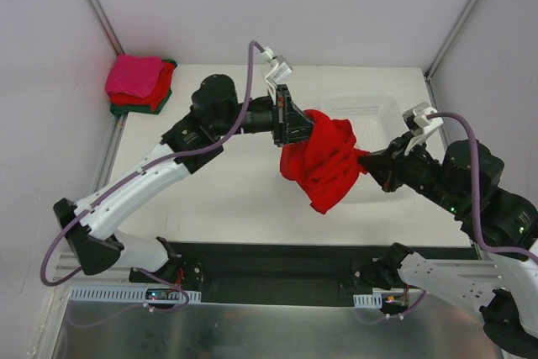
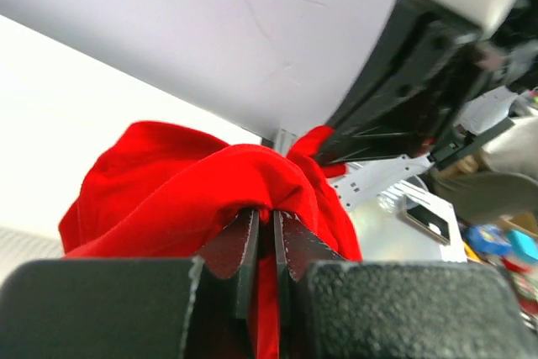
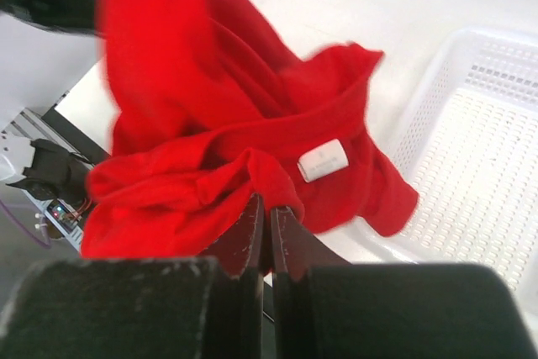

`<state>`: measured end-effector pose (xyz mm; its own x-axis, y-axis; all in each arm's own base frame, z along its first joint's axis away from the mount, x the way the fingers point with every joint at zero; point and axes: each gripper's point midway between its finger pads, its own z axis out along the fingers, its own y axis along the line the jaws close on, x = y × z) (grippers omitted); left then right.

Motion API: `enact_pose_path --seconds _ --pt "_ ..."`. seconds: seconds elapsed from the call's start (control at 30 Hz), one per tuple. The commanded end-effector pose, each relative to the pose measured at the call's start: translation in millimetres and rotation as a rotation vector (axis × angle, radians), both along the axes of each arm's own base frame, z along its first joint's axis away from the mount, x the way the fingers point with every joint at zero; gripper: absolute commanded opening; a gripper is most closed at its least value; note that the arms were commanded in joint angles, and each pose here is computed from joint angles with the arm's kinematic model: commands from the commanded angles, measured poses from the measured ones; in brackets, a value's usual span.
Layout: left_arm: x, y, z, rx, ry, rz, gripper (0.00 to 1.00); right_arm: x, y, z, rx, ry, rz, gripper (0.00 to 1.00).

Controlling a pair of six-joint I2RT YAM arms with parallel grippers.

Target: Fold and stack the t-shirts

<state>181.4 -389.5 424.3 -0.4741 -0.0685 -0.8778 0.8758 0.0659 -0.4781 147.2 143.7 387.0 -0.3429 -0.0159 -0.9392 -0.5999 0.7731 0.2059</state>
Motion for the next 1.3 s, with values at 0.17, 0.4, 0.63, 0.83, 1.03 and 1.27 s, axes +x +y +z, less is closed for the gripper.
enact_pose_path --seconds 0.17,0.4,0.63,0.83,1.03,1.27 --pt "-15.4 98.7 29.1 0.012 -0.162 0.341 0.0 15.6 11.9 -19.6 -0.033 0.018 -0.009 0.01" --pt "-8.3 139.6 -22.9 0.123 -0.103 0.52 0.0 33.7 25.6 -64.3 -0.118 0.117 -0.031 0.02" --pt "6.6 127.4 -107.3 0.283 0.03 0.542 0.0 50.0 45.6 -132.5 -0.224 0.256 -0.026 0.23" --pt "23.8 130.7 -152.1 0.381 0.061 0.621 0.0 65.5 44.4 -173.9 -0.32 0.326 -0.097 0.85" --pt "31.3 137.5 -177.8 0.445 0.079 0.673 0.0 80.3 32.8 -173.7 -0.343 0.307 -0.214 0.9" --pt "30.0 132.9 -191.4 0.469 0.107 0.654 0.0 95.0 24.4 -198.0 -0.435 0.337 -0.311 0.9"
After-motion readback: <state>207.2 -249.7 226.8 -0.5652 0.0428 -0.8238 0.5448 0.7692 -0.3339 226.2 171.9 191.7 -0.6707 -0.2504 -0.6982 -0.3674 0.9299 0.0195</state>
